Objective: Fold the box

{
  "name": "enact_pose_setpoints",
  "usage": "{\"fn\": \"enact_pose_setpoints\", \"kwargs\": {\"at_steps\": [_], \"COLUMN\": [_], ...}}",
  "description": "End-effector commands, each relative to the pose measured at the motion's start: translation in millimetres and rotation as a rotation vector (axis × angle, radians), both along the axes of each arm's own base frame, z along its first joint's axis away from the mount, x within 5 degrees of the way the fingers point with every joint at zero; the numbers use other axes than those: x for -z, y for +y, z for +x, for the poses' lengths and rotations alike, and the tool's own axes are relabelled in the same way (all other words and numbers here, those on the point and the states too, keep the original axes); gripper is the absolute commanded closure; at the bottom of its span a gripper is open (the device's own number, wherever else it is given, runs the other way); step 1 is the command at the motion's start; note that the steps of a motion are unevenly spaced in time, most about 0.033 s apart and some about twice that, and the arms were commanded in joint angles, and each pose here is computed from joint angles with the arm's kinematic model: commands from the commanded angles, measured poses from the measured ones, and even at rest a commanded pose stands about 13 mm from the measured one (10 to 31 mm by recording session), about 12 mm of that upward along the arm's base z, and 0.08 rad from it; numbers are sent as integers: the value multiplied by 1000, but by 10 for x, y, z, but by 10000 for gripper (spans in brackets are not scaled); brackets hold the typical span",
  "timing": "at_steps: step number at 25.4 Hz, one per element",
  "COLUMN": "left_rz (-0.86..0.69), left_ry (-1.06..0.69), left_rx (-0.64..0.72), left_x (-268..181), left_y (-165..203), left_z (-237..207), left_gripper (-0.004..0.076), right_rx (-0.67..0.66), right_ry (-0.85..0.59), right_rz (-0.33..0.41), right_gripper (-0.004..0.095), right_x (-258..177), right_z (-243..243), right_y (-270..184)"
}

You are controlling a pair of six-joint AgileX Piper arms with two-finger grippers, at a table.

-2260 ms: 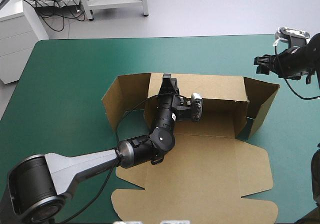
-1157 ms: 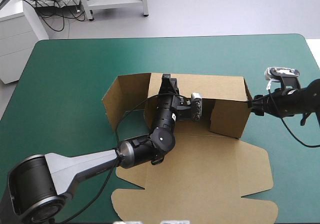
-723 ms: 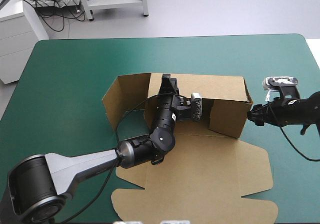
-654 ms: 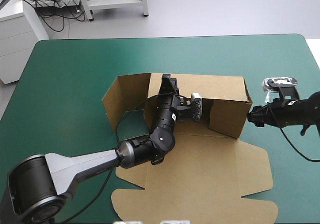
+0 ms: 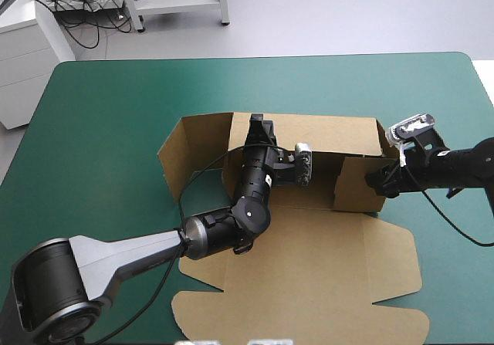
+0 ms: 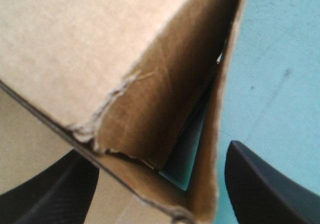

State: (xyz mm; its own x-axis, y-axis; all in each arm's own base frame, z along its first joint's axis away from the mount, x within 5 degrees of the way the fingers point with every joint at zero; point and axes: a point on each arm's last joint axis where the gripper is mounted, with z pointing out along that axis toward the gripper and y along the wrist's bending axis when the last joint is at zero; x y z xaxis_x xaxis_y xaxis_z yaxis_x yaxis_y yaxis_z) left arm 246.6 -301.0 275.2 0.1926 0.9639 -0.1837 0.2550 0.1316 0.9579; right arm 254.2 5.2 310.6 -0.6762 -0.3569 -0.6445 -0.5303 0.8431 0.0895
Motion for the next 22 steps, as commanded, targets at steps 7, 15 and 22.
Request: {"fn": "enact_pose_setpoints", "kwargs": {"at_steps": [7,15,22], "left_rz": [-57,-57,-57], "left_ry": [-38,-43,-43], "left_rx": [0,-9,-9], "left_x": [-194,-198,-198], "left_y": [12,20,20], "left_z": [-39,-37,-37], "left_gripper": [734,734,734], "right_rx": [-75,-72,-66], "right_ry": [-80,-40,-39], "right_rz": [102,212,212], "right_gripper": [252,252,252], "right_x": [-99,-50,-49], "right_z": [74,141,144], "right_y": [81,133,130]}}
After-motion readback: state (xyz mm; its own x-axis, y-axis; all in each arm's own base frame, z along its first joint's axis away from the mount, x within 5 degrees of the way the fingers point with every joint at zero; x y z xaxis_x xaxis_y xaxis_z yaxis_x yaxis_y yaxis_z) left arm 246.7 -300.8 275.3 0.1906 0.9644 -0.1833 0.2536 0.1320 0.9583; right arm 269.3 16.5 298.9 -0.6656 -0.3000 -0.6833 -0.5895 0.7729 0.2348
